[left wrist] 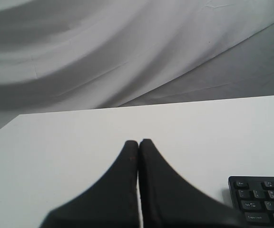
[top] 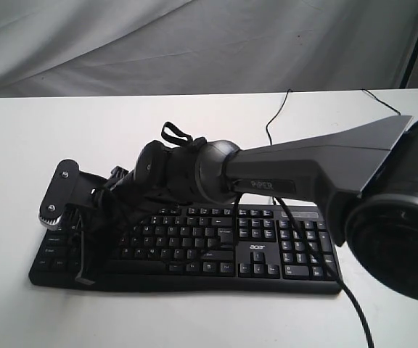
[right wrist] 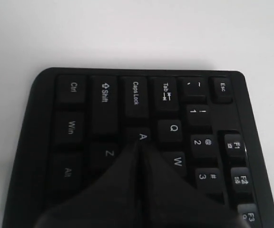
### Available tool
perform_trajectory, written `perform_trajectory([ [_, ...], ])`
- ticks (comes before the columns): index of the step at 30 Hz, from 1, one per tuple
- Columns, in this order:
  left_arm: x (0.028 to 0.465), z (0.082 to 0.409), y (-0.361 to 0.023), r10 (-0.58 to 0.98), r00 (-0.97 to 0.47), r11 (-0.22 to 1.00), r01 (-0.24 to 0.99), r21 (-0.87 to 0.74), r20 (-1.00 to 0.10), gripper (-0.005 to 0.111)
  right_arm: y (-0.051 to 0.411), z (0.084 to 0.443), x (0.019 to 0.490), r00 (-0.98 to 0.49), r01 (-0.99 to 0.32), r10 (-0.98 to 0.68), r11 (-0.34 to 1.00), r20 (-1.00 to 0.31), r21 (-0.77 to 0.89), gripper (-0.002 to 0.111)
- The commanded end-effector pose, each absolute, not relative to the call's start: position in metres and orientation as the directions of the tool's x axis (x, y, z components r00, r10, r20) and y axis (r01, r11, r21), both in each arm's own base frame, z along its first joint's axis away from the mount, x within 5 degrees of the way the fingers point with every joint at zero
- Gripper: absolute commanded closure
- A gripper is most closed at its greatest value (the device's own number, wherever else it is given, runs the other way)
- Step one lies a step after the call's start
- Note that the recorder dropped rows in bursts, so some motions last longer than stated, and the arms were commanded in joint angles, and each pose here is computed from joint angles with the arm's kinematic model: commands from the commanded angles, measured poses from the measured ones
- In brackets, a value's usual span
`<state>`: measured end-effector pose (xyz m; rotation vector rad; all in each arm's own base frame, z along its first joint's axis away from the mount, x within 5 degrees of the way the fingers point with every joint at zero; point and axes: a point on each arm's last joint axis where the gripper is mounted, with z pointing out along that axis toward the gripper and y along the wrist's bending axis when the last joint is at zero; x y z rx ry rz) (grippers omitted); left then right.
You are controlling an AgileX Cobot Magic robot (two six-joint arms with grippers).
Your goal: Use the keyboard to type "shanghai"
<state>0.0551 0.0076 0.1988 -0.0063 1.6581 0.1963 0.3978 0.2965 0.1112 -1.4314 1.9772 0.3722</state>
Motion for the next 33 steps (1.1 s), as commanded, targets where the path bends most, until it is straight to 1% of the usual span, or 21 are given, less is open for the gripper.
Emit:
perform_trajectory([
  [1,0.056,0.197,0.007,0.11,-0.101,0.986,-0.117,0.121,-0.989,0.106,0.294,0.114,0.402,-0.177,-0.917,-0.732,0.365,-0.658,-0.159,0.108],
  [4,0.056,0.197,0.007,0.11,-0.101,0.986,-0.117,0.121,-0.989,0.106,0.294,0.114,0.402,-0.177,-0.916,-0.732,0.367,-0.658,-0.161,0.108],
  [7,0.056,0.197,0.007,0.11,-0.101,0.986,-0.117,0.121,-0.989,0.106,0.293,0.104,0.402,-0.189,-0.917,-0.739,0.369,-0.647,-0.154,0.108],
  [9,0.056,0.197,0.007,0.11,-0.101,0.986,-0.117,0.121,-0.989,0.106,0.293,0.103,0.403,-0.183,-0.917,-0.743,0.366,-0.644,-0.162,0.108],
  [15,0.056,0.197,0.007,0.11,-0.101,0.986,-0.117,0.121,-0.989,0.106,0.292,0.124,0.402,-0.13,-0.921,-0.752,0.333,-0.646,-0.203,0.108],
  [17,0.056,0.197,0.007,0.11,-0.101,0.986,-0.117,0.121,-0.989,0.106,0.293,0.136,0.399,-0.125,-0.926,-0.744,0.326,-0.656,-0.193,0.108],
  [24,0.056,0.197,0.007,0.11,-0.101,0.986,-0.117,0.121,-0.989,0.106,0.293,0.136,0.397,-0.123,-0.935,-0.75,0.308,-0.65,-0.179,0.108],
  [29,0.056,0.197,0.007,0.11,-0.101,0.986,-0.117,0.121,-0.989,0.106,0.28,0.137,0.4,-0.156,-0.942,-0.758,0.306,-0.633,-0.135,0.108],
  [33,0.056,0.197,0.007,0.11,-0.101,0.986,-0.117,0.121,-0.989,0.106,0.27,0.149,0.399,-0.178,-0.949,-0.751,0.302,-0.636,-0.091,0.108],
])
